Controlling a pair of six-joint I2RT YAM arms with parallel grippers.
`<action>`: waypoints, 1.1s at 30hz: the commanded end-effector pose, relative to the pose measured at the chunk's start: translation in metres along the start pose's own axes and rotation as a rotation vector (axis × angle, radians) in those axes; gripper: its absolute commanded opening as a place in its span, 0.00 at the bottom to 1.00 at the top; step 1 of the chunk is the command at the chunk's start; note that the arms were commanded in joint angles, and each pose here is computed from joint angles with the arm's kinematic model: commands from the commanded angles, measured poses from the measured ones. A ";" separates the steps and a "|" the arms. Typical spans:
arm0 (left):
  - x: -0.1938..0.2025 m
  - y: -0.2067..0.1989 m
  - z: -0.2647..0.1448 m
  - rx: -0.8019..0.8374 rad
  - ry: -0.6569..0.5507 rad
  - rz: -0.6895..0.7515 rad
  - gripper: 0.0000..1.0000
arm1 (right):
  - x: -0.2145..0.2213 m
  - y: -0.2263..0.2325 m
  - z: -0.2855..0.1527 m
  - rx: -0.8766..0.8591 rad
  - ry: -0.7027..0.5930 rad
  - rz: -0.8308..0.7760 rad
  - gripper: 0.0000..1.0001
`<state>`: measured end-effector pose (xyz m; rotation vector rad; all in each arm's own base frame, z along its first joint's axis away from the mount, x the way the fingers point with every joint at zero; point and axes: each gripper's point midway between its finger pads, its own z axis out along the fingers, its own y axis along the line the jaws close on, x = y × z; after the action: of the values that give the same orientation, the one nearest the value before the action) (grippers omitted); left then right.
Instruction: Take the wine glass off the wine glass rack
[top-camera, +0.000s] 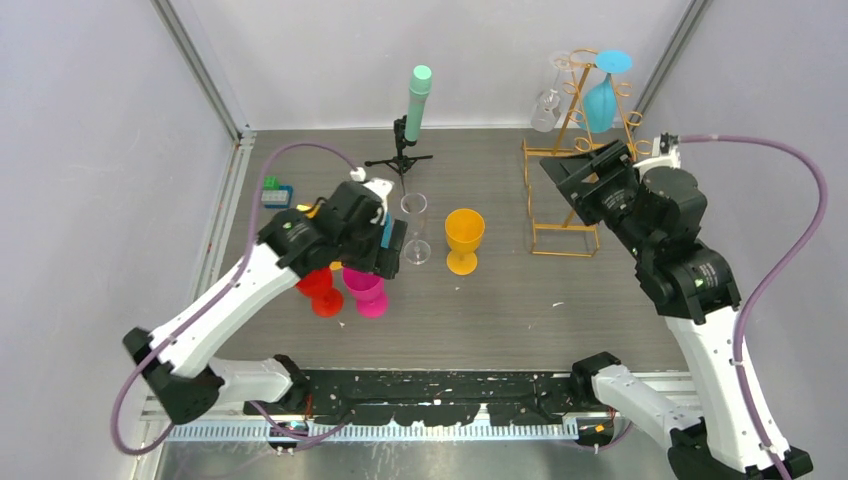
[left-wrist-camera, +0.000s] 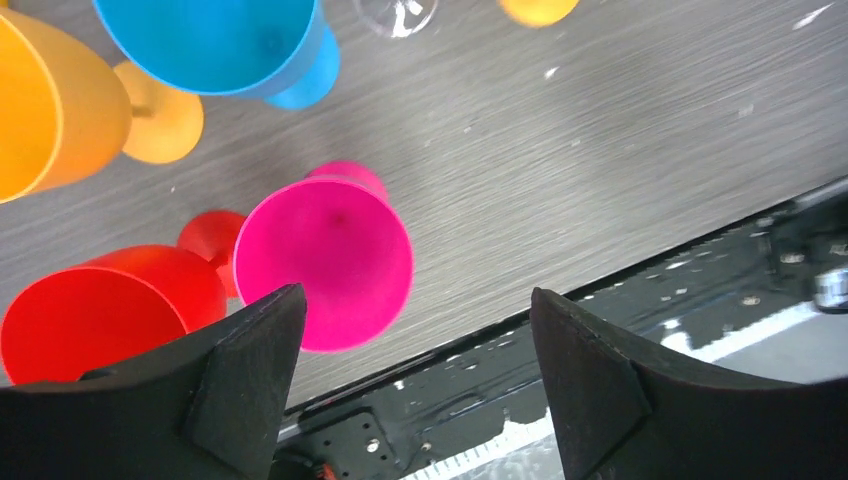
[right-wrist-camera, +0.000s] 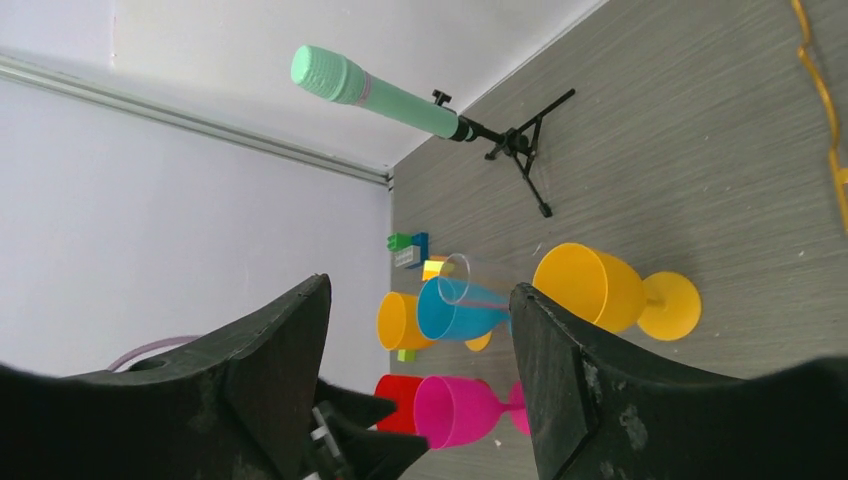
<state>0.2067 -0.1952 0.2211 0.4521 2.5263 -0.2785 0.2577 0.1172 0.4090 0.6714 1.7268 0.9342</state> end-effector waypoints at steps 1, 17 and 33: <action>-0.035 -0.018 -0.047 0.142 -0.210 -0.022 0.89 | -0.032 0.019 -0.006 0.021 -0.086 -0.131 0.71; -0.076 -0.041 -0.092 0.322 -0.470 -0.012 1.00 | -0.146 0.024 0.071 0.222 -0.195 -0.433 0.77; -0.065 -0.054 -0.079 0.399 -0.453 0.025 1.00 | -0.268 -0.103 0.163 0.211 -0.169 -0.323 0.80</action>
<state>0.1986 -0.2318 0.3167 0.4797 2.0955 -0.7419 0.4838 -0.0998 0.3951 0.6860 1.8710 0.3615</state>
